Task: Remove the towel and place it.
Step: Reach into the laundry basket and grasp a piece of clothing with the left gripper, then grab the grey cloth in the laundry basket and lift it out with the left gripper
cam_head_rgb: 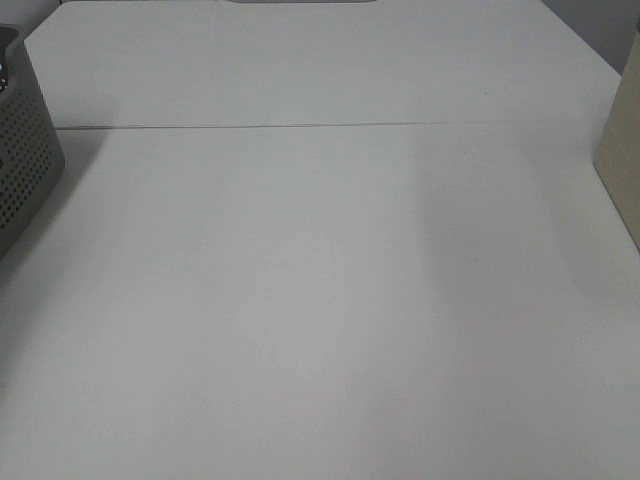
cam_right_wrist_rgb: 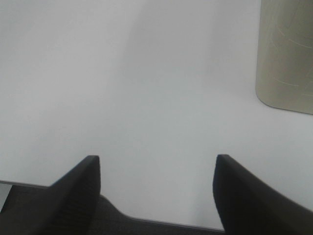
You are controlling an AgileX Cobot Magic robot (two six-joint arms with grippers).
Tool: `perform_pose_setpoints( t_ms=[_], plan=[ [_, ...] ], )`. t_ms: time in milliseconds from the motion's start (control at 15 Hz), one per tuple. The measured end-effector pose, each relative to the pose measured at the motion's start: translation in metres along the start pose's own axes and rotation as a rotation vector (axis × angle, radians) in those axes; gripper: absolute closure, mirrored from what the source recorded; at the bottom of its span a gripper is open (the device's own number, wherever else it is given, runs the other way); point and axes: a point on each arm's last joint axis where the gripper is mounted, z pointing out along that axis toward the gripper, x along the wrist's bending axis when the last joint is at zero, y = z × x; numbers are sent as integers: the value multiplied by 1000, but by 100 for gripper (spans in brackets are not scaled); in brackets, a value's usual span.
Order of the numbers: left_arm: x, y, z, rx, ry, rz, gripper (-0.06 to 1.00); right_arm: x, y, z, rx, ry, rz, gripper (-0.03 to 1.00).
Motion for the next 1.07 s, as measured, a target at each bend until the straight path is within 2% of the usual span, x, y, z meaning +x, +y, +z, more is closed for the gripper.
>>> perform_pose_setpoints(
  t_ms=[267,400,533,733,800,933,1067],
  plan=[
    [3,9,29,8,-36,46,-2,0,0,0,0,0,0,32],
    [2,11,37,12,-52,52,2,0,0,0,0,0,0,32],
    [1,10,39,15,-61,50,17,0,0,0,0,0,0,32],
    [3,5,40,14,-64,8,57,0,0,0,0,0,0,32],
    [3,4,40,15,-64,-15,67,0,0,0,0,0,0,32],
    [3,3,40,16,-65,-47,75,0,0,0,0,0,0,32],
    [3,3,40,16,-65,-48,76,0,0,0,0,0,0,32]
  ],
)
